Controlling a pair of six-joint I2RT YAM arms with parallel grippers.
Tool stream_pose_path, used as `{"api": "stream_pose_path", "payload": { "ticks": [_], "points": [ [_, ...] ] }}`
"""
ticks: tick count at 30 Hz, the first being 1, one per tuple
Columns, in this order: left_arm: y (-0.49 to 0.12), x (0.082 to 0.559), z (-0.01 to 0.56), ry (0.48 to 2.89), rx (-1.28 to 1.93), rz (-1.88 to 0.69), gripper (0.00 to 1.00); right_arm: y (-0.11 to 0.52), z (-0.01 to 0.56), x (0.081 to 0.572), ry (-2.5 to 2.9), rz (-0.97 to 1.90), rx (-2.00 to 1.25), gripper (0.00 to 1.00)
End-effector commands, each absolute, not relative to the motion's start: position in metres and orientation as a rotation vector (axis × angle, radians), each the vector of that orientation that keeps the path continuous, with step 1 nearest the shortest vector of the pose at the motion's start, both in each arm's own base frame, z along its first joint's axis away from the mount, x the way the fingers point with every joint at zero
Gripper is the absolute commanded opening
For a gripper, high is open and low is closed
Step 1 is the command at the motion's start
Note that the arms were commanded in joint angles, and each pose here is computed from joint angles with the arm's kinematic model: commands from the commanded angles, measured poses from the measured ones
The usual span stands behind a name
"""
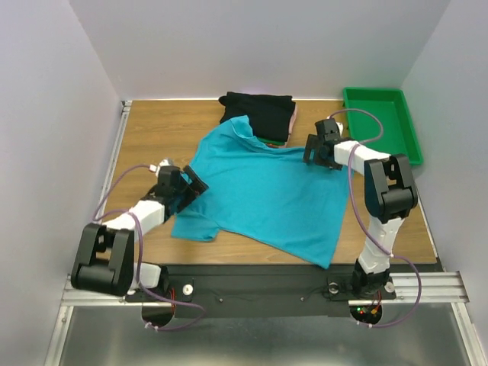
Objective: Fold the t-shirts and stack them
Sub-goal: Flatten the tshirt out
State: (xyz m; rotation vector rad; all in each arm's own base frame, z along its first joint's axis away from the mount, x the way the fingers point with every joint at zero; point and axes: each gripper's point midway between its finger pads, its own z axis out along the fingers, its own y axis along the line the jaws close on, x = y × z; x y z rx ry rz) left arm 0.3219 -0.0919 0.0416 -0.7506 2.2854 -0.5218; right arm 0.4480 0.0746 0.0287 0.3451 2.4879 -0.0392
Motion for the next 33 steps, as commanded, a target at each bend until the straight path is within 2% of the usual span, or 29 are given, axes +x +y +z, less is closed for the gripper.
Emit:
{"api": "stream_pose_path", "payload": {
  "ticks": [1, 3, 6, 9, 10, 13, 15, 16, 18, 19, 23, 33],
  "points": [
    [-0.122, 0.258, 0.024, 2.414, -0.773, -0.564, 0.98, 0.058, 0.019, 0.471, 2.514, 0.006, 0.304, 1.00],
    [-0.128, 0.258, 0.045, 2.348, -0.752, -0.616, 0.98, 0.052, 0.026, 0.481, 2.489, -0.016, 0.286, 1.00],
    [-0.110, 0.258, 0.061, 2.299, -0.801, -0.514, 0.98, 0.057, 0.049, 0.482, 2.454, 0.029, 0.283, 1.00],
    [-0.095, 0.271, 0.099, 2.191, -0.806, -0.449, 0.98, 0.066, 0.067, 0.464, 2.441, 0.122, 0.280, 1.00],
    [-0.089, 0.271, 0.114, 2.170, -0.811, -0.418, 0.98, 0.065, 0.094, 0.460, 2.384, 0.134, 0.293, 1.00],
    [-0.082, 0.259, 0.124, 2.192, -0.830, -0.378, 0.98, 0.059, 0.128, 0.433, 2.301, 0.158, 0.379, 1.00],
    [-0.080, 0.244, 0.116, 2.233, -0.844, -0.370, 0.98, 0.054, 0.141, 0.412, 2.257, 0.173, 0.443, 1.00],
    [-0.082, 0.235, 0.109, 2.259, -0.842, -0.390, 0.98, 0.053, 0.127, 0.391, 2.275, 0.186, 0.528, 1.00],
    [-0.085, 0.220, 0.094, 2.318, -0.849, -0.408, 0.98, 0.051, 0.148, 0.367, 2.180, 0.249, 0.630, 1.00],
    [-0.093, 0.207, 0.081, 2.364, -0.854, -0.461, 0.98, 0.049, 0.132, 0.347, 2.202, 0.252, 0.664, 1.00],
    [-0.120, 0.184, 0.061, 2.472, -0.780, -0.600, 0.98, 0.047, 0.133, 0.308, 2.121, 0.325, 0.746, 1.00],
    [-0.131, 0.144, 0.024, 2.758, -0.694, -0.458, 0.99, 0.038, 0.122, 0.277, 2.057, 0.342, 0.851, 1.00]
  ]
}}
